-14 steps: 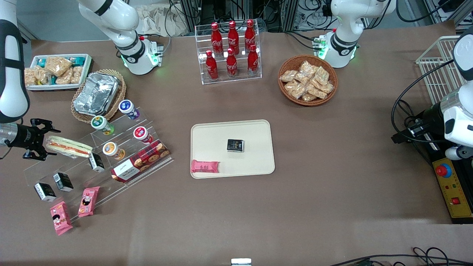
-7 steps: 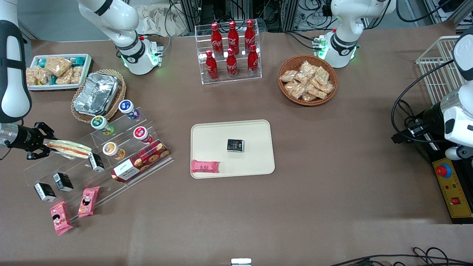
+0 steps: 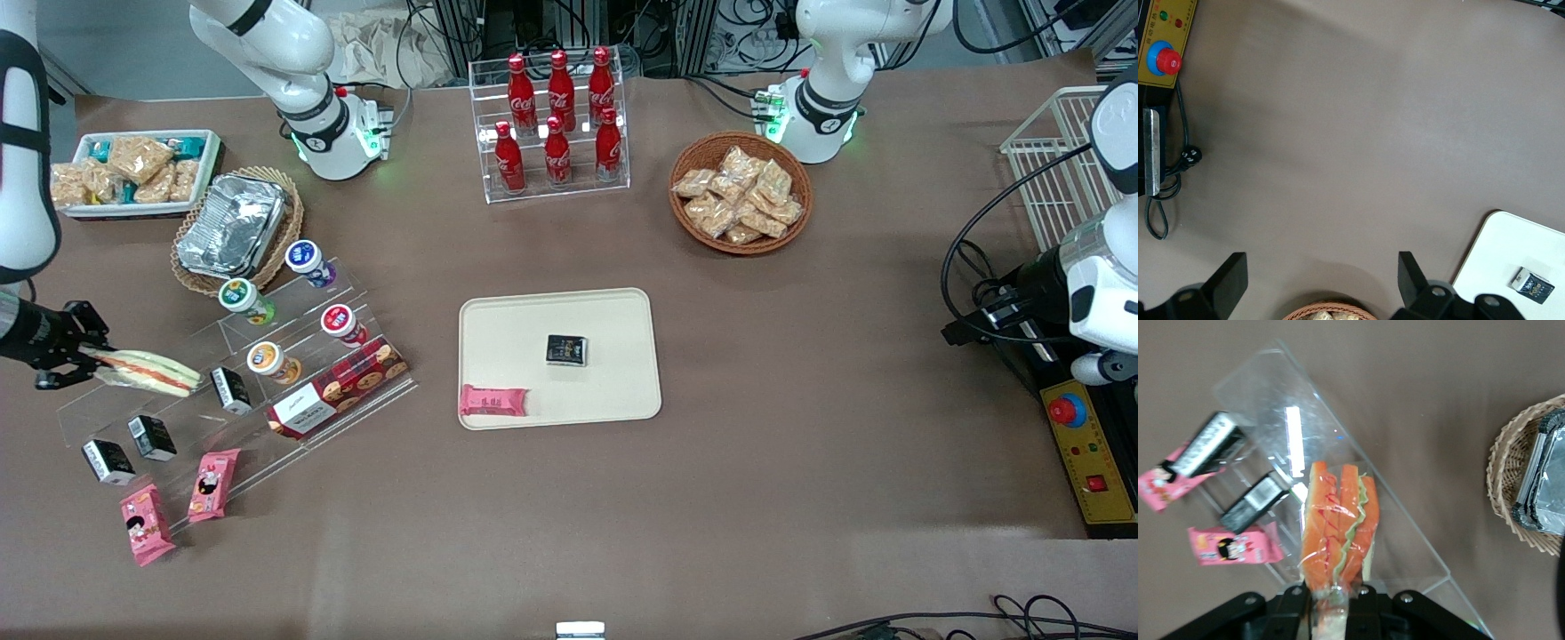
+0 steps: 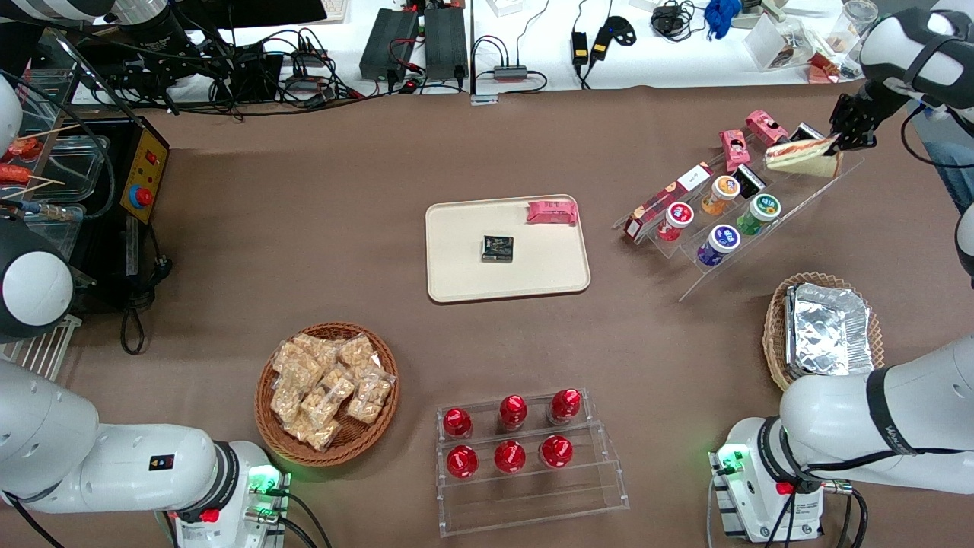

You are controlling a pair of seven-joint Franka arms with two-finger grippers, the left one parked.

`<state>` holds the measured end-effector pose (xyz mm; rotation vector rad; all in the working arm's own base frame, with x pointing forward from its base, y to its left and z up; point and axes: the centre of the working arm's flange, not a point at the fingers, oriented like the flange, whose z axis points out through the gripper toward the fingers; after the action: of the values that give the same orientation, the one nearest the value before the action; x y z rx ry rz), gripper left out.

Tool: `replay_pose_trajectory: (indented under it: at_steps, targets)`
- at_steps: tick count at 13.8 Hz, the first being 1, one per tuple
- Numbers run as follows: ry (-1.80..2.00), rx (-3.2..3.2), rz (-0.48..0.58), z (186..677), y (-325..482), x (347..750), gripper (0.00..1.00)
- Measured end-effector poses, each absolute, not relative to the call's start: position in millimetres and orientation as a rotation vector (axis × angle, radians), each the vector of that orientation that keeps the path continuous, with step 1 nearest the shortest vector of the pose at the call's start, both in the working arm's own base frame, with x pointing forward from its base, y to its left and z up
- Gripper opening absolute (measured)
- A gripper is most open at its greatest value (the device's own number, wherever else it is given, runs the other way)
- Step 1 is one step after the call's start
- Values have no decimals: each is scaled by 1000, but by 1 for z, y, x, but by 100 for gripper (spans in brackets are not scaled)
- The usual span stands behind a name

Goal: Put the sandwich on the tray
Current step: 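Close the right gripper on the sandwich and lift it off the rack, then carry the sandwich with the right gripper over the cream tray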

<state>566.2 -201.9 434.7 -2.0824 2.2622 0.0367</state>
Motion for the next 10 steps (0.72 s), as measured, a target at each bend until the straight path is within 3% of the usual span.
replay_pose_trajectory:
  at_steps: [6,10]
  targets:
    - [2120,-2142,-93,500,-132,576,19]
    - [1923,-2273,-59,511,-34,588,19]
